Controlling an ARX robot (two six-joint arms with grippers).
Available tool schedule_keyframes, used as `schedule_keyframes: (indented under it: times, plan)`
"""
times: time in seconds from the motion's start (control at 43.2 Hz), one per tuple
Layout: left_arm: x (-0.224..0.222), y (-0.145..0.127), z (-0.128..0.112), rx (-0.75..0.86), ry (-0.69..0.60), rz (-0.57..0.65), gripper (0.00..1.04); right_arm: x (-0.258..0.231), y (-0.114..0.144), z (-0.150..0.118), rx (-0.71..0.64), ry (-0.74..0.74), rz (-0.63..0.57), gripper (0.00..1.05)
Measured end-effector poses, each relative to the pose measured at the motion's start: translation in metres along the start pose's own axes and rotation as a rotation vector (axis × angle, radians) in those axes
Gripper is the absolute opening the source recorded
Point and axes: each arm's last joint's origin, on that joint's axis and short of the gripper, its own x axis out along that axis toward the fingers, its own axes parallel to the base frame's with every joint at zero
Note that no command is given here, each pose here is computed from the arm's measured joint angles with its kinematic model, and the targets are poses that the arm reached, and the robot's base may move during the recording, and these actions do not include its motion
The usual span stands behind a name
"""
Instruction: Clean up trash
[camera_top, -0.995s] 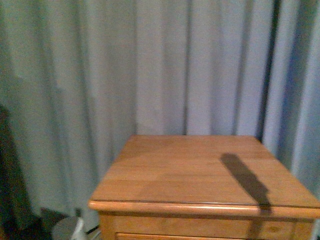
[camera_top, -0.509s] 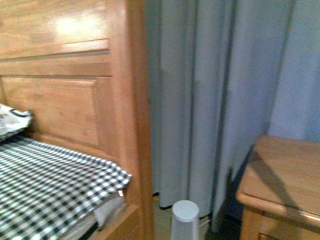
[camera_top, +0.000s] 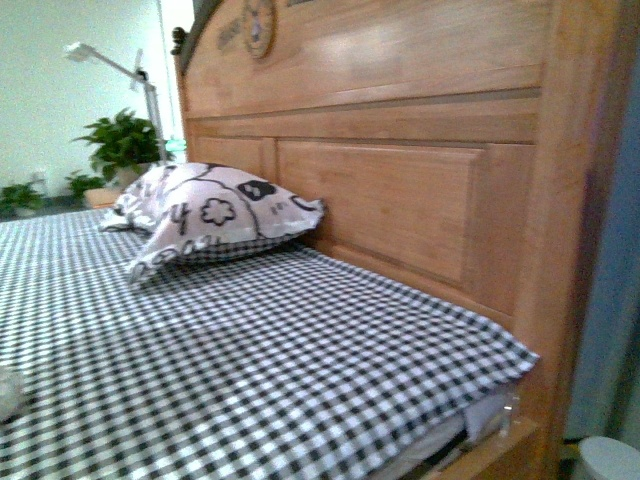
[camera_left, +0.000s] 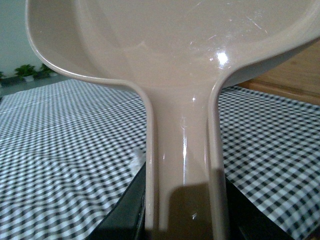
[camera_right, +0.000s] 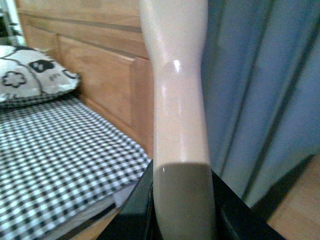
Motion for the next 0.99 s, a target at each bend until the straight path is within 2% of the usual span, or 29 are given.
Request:
schedule_keyframes:
  times: [0.648,0.81,0.995]
  plan:
    - [0.0,0.001,0.0,-0.004,0.0,0.02,0.25,0.001,0.002,-0.001,-0.007,0.007,0.016,0.2]
    - [0.007,0.007,0.0,-0.04,0.205,-0.015,0.25,0.0,0.001,-0.001,-0.003,0.004,0.004,0.2]
    - [0.034,0.028,-0.005,-0.018,0.253,-0.032,0.25,-0.001,0.0,0.0,0.001,-0.001,-0.001,0.2]
